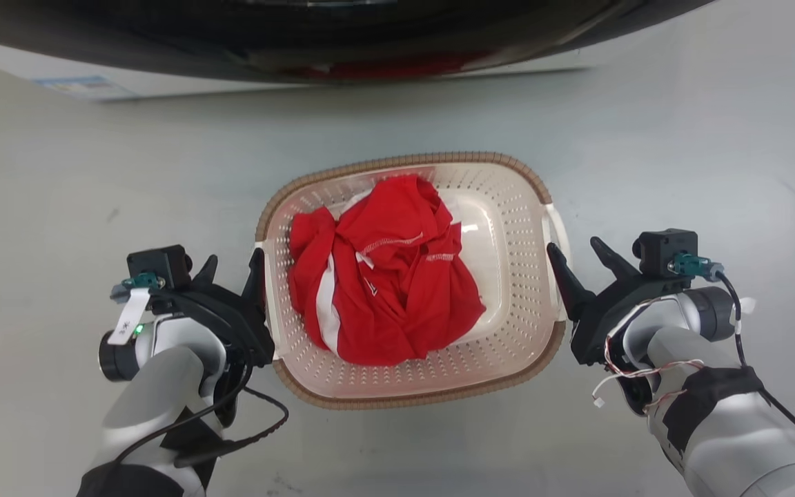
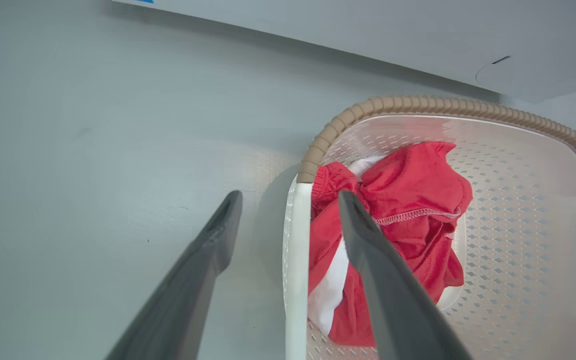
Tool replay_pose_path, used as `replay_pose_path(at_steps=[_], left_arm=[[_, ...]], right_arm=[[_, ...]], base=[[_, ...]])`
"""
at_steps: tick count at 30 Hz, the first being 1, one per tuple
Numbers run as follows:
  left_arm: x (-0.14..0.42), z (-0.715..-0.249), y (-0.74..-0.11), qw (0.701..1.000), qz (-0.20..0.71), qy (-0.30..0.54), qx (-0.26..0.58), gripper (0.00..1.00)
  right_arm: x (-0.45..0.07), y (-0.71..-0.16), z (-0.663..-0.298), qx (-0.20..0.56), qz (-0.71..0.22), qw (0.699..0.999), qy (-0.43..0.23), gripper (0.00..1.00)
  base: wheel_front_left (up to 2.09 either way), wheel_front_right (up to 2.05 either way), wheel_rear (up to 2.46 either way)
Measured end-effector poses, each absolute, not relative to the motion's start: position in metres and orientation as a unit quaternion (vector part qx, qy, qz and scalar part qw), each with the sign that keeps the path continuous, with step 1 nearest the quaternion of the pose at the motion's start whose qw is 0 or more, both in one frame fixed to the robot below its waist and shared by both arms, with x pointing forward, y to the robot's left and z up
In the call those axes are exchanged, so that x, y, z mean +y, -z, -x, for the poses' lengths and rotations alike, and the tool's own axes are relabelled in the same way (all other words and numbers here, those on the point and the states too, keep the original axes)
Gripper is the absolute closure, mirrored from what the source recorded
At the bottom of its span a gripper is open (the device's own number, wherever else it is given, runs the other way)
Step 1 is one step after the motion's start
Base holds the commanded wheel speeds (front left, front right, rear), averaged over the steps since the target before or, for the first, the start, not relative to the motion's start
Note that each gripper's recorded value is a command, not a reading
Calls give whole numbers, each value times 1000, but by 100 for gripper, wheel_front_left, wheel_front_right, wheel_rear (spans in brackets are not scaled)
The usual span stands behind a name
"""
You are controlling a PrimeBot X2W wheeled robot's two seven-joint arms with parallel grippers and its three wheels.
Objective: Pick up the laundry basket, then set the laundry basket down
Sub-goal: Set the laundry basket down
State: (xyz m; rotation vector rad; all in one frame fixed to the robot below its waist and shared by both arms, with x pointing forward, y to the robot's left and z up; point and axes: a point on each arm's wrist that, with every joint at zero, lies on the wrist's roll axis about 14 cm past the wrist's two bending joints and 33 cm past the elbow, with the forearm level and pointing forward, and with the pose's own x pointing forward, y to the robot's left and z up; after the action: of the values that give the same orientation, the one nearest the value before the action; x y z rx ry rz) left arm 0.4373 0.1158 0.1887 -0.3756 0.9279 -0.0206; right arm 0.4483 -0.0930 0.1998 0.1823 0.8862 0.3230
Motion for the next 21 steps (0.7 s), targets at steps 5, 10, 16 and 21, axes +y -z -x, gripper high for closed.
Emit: replay_pose_path(at_steps=[5,10,16,21], left_arm=[[122,-439,-210,890,174,10,420,0],[124,-437,-232,901,172,16,399,0],[117,-437,-261,915,166,36,367,0],[115,-436,-286,926,165,44,336,0]], right_arm=[[-94,-226,-453,395,-88,900,-158,0],[-93,-253,-453,367,-94,912,-159,0],[-94,-285,-451,334,-103,924,-156,0],[-94,-317,-453,295,-120,936,-153,0]], base=[[0,0,0],[0,0,0],[0,0,0],[0,0,0]])
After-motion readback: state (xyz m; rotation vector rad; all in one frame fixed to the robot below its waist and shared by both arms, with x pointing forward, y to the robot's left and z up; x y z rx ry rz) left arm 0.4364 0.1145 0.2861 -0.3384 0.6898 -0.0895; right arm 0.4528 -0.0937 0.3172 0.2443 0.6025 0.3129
